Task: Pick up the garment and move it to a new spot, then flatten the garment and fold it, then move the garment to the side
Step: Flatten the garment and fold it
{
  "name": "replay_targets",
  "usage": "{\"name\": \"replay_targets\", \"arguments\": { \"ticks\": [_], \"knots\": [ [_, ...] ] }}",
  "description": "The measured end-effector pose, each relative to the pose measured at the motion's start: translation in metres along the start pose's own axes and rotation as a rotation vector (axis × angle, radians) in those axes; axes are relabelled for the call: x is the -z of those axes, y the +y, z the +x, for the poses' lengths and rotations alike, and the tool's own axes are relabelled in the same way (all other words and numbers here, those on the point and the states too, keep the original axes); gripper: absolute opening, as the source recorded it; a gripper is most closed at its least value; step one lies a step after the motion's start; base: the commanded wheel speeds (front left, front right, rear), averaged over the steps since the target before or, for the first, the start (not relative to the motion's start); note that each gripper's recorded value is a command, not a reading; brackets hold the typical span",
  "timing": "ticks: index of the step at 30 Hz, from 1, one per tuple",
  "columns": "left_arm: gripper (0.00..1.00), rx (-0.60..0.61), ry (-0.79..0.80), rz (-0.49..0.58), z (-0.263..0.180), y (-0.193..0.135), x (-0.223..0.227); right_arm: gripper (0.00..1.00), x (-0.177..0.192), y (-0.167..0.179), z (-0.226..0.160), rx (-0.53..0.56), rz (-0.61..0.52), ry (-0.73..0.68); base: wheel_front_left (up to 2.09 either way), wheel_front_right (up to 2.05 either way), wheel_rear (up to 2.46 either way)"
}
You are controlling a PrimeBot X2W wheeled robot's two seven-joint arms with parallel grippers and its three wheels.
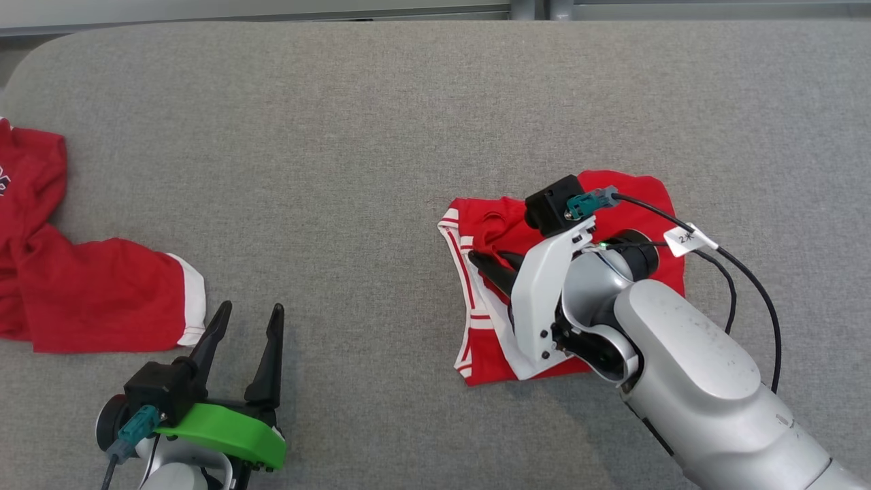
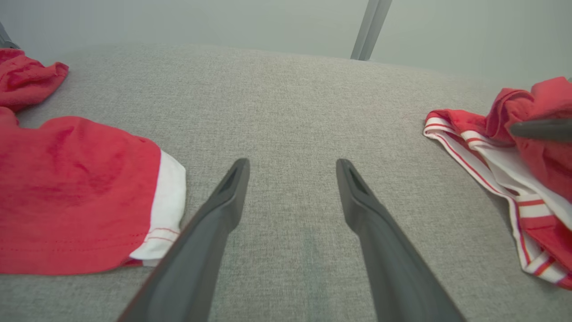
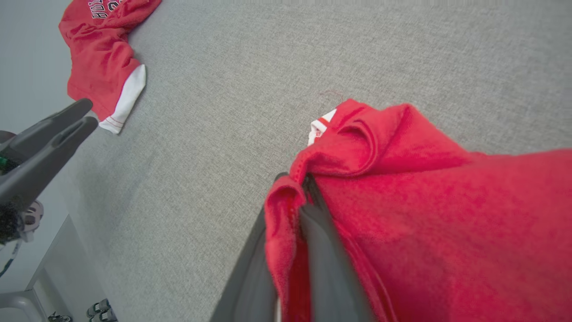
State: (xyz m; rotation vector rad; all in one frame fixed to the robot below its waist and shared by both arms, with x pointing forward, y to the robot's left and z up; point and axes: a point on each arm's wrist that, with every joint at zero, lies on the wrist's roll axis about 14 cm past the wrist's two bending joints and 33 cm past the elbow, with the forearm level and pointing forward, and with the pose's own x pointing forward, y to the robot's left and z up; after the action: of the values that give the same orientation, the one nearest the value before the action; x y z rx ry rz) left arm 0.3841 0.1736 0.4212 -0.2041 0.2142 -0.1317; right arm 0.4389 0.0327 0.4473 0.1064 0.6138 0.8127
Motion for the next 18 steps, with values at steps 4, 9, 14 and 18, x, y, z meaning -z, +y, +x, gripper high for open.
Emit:
{"name": "replay_targets", "arguments": {
  "ticks": [4, 9, 14, 18],
  "knots": [
    [1.00, -0.004, 0.002, -0.003, 0.001, 0.001, 0.001, 1.00, -0.005, 0.000, 0.004, 0.011, -0.022, -0.026, 0.00, 0.00, 0.00],
    [1.00, -0.009, 0.003, -0.005, 0.002, 0.002, 0.003, 1.00, -0.023, 0.008, -0.003, -0.011, -0.048, -0.102, 0.00, 0.00, 0.00],
    [1.00, -0.020, -0.011, -0.011, 0.001, 0.004, 0.000, 1.00, -0.031, -0.030, -0.041, 0.079, -0.091, -0.126, 0.00, 0.00, 0.00],
    [1.00, -0.027, -0.040, -0.021, 0.004, 0.003, -0.008, 1.00, -0.026, -0.092, -0.087, 0.261, -0.077, -0.118, 0.00, 0.00, 0.00]
  ]
}}
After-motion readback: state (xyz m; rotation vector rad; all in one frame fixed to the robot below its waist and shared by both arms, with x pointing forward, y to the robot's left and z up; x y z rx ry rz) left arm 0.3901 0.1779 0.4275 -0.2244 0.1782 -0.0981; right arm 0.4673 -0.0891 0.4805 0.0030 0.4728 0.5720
